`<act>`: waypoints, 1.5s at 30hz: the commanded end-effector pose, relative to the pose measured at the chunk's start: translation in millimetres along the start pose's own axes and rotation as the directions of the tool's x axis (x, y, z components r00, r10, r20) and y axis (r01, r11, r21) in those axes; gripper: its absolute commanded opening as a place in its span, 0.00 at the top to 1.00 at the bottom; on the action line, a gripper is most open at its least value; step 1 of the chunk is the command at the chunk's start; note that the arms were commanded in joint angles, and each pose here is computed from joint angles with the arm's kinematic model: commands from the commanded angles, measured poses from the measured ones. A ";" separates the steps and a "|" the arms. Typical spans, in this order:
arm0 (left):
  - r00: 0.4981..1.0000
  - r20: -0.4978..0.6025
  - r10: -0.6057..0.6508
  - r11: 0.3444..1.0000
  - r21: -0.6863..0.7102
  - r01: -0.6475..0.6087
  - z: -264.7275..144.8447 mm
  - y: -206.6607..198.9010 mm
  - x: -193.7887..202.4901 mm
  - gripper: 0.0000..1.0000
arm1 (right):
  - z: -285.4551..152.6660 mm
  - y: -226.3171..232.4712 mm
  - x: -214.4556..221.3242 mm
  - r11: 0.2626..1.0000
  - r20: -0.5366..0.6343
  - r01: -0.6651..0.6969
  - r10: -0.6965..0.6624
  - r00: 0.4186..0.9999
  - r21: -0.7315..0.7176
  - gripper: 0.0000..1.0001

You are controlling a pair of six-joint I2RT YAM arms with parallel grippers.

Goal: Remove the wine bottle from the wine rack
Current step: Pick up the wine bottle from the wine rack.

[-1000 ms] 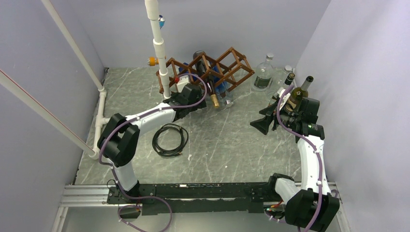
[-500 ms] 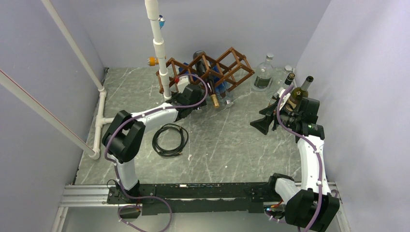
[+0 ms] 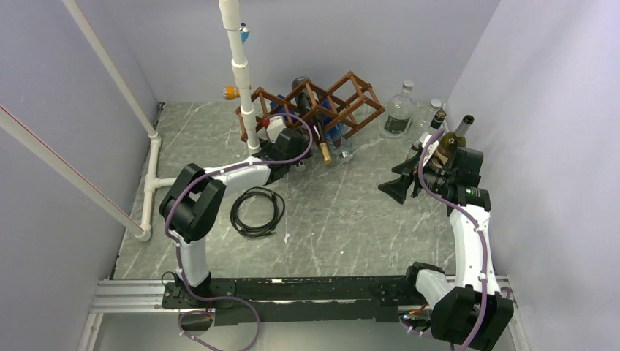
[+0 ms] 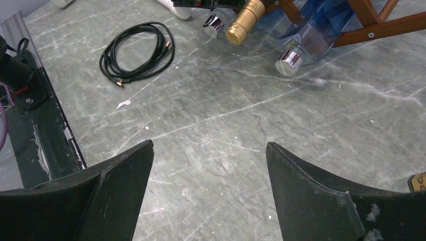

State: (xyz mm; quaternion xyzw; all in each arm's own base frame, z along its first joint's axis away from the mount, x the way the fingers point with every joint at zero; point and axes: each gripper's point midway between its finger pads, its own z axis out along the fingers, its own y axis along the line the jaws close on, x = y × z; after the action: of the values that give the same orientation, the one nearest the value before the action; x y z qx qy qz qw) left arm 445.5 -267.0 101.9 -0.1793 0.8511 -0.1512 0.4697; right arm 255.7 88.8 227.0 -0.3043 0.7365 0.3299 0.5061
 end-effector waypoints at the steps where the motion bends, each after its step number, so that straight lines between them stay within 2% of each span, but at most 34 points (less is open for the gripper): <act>1: 0.998 0.014 -0.066 0.998 -0.004 0.066 13.2 4.6 -3.9 0.04 | 1.0 3.6 -6.8 0.999 0.029 0.043 -0.042 0.999 -0.026 0.15; 14: 0.991 -0.019 -0.136 0.991 -0.001 0.136 24.5 14.3 4.7 0.08 | 1.7 2.1 -5.3 0.999 0.023 0.045 -0.045 0.999 -0.020 0.15; 24: 0.990 0.030 -0.138 0.990 -0.030 0.138 26.9 21.7 -0.6 0.19 | 1.5 1.9 -5.4 0.999 0.022 0.047 -0.047 0.999 -0.018 0.15; 28: 0.991 0.049 -0.121 0.992 -0.032 0.122 26.6 23.8 -2.2 0.29 | 1.6 2.0 -4.9 0.999 0.022 0.046 -0.045 0.999 -0.018 0.15; 38: 0.995 0.098 -0.030 0.999 -0.033 0.033 11.2 22.2 0.0 0.76 | 1.3 1.3 -5.1 0.999 0.020 0.052 -0.052 0.998 -0.013 0.15; 41: 0.993 0.120 -0.005 1.000 -0.021 0.008 0.9 20.3 0.1 0.83 | 1.2 1.6 -5.0 0.999 0.020 0.050 -0.050 0.999 -0.014 0.15; 45: 0.990 0.137 0.022 1.000 -0.007 -0.022 -15.0 17.5 3.2 0.87 | 1.1 1.5 -5.0 0.999 0.019 0.052 -0.051 0.998 -0.013 0.15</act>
State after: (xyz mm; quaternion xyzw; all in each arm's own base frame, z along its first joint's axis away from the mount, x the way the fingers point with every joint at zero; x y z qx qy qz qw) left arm 442.0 -270.7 88.6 -0.2038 0.8212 -0.1826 0.5006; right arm 255.0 89.8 225.2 -0.3049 0.7370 0.3315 0.5040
